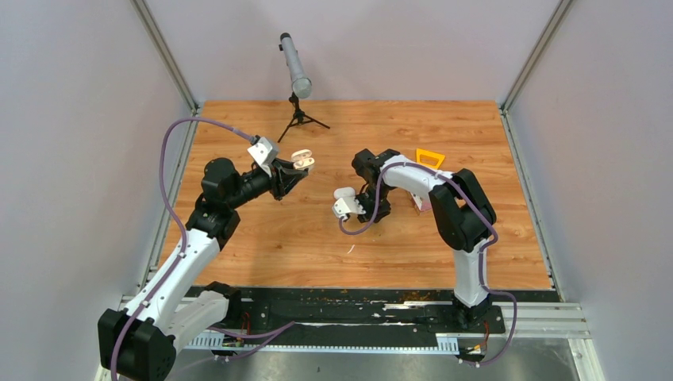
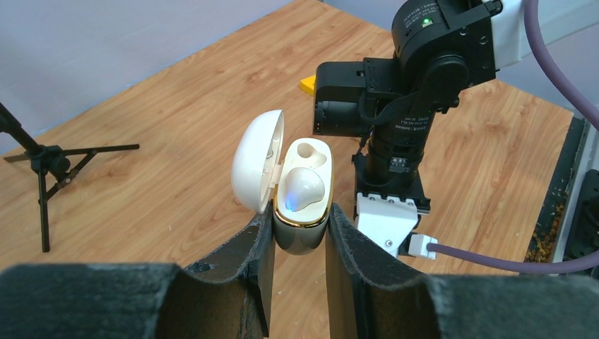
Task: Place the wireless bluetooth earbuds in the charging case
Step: Pick up the earbud from the center of the board.
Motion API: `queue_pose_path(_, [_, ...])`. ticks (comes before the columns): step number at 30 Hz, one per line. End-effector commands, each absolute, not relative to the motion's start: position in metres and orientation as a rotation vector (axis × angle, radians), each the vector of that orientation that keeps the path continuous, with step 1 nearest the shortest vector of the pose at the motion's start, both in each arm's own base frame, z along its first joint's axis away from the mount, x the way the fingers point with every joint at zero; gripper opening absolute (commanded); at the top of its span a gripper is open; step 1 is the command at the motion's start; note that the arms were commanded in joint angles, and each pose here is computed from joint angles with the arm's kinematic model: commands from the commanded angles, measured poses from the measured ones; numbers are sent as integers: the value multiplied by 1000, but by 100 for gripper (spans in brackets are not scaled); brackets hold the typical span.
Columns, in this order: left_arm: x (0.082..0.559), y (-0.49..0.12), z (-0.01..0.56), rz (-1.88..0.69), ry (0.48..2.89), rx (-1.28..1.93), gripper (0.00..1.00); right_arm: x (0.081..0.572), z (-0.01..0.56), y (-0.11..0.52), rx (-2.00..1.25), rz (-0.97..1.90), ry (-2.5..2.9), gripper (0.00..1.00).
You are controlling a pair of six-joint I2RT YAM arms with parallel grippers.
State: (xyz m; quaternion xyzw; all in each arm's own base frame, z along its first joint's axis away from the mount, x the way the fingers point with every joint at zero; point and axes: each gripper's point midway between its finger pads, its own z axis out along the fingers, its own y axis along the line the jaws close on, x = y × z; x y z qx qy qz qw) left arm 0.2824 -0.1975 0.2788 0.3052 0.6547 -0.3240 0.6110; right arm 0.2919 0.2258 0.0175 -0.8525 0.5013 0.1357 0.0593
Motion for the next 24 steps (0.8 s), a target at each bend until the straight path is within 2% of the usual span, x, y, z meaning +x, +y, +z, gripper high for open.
queue_pose_path(1, [286, -197, 297, -740, 1449, 698, 0, 282, 0, 232, -2569, 490, 1558, 26])
queue_pose_path(9, [286, -198, 297, -744, 1448, 691, 0, 278, -2, 232, -2533, 497, 1620, 28])
queue_pose_path(16, [287, -198, 296, -742, 1449, 695, 0, 278, 6, 247, -2363, 551, 1786, 11])
queue_pose_path(20, [286, -198, 293, -738, 1458, 709, 0, 282, 43, 266, -2120, 665, 1938, 5])
queue_pose_path(24, [286, -199, 288, -739, 1465, 733, 0, 280, 119, 283, -1796, 840, 2006, 0])
